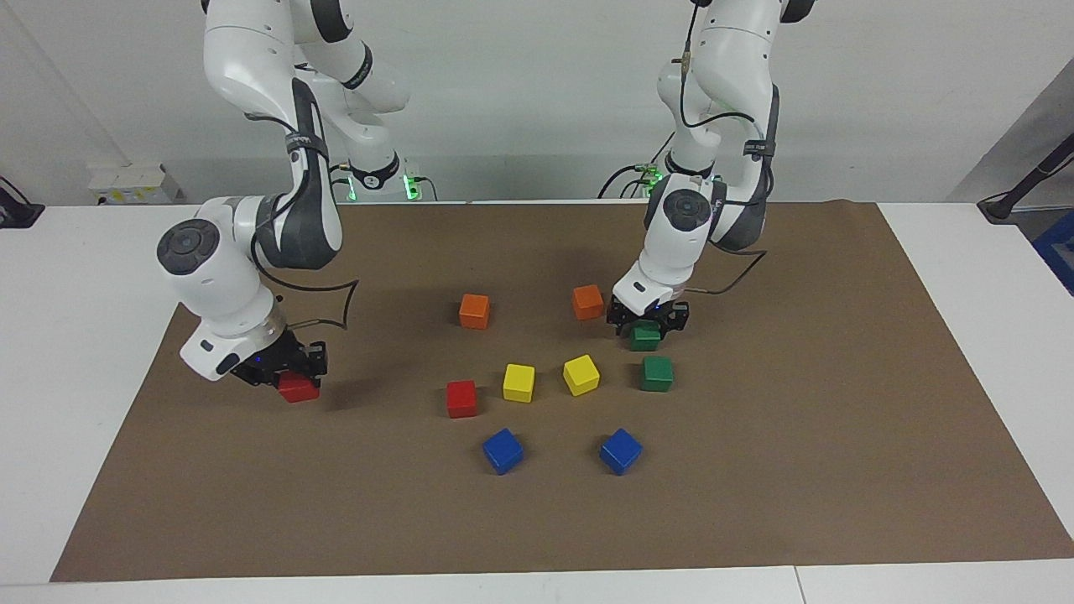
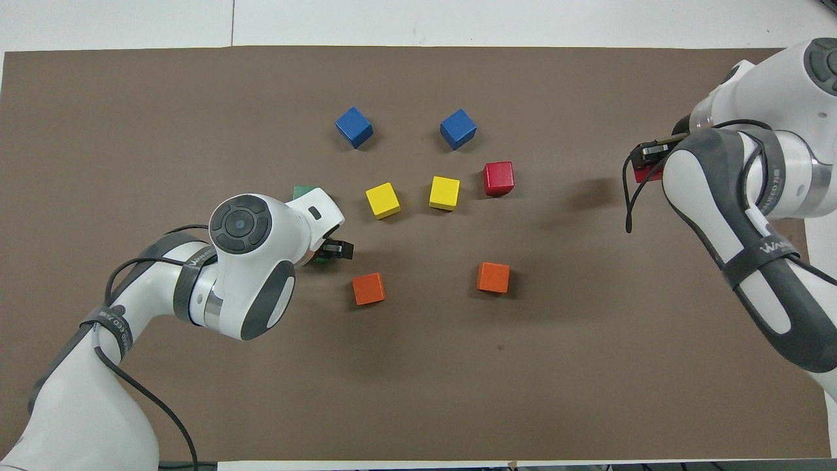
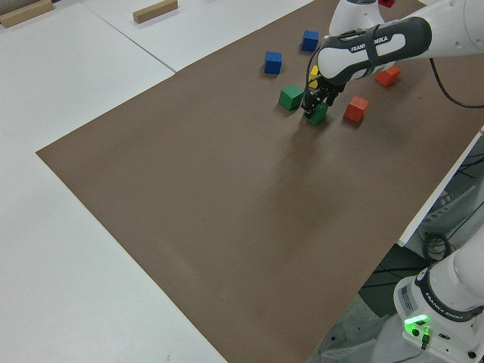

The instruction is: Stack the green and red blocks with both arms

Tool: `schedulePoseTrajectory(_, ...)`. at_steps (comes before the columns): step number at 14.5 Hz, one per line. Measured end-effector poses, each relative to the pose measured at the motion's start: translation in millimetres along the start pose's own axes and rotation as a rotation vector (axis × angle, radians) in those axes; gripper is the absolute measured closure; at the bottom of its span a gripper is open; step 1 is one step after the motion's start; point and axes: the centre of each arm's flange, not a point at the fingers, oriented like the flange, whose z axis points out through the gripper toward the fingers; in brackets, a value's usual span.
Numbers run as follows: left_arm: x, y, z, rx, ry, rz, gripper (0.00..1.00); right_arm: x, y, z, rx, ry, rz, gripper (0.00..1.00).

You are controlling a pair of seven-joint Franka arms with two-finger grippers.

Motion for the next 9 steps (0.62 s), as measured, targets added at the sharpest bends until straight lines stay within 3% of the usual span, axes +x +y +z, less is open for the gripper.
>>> schedulePoseTrajectory(3, 0, 0, 0, 0.001, -0.001, 0.002, 0.45, -6, -5, 17, 0.001, 0.001, -0.006, 0.45)
schedulePoseTrajectory(9, 3, -4, -4, 0.004, -0.006, -0.005, 0.45, -14, -5, 38, 0.001, 0.003, -0.004, 0.45)
